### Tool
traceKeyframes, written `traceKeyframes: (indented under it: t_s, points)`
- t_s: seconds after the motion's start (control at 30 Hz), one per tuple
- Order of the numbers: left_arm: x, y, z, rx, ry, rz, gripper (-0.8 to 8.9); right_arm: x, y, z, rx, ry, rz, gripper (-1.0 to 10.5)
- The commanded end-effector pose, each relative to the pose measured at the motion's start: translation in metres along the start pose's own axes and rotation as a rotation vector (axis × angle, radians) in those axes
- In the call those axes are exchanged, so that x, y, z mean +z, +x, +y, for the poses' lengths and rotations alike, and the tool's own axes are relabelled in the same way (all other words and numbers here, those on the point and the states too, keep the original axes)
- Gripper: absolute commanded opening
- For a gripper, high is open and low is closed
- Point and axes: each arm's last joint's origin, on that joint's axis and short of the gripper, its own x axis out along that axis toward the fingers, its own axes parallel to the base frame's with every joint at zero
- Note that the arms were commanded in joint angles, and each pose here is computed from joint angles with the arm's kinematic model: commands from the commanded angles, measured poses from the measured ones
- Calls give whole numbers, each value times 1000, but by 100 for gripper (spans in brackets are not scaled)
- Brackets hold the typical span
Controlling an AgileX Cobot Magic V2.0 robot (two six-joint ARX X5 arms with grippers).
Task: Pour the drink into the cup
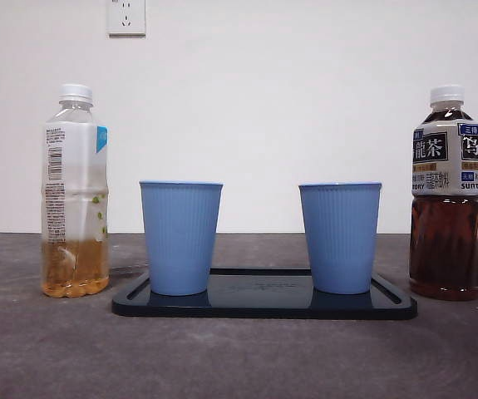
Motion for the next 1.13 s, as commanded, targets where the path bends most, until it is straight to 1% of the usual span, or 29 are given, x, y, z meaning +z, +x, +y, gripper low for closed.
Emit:
traceKeyframes:
  t_s: [0.03,0.2,1.13]
  points:
    - [-7,2,-1,0,0,26,37,-3,1,0,-5,8,14,6]
    - [-7,2,-1,0,0,26,37,-1,1,0,-5,9,-7,6]
    - [-7,2,-1,0,0,26,37,-1,1,0,-5,9,-5,6]
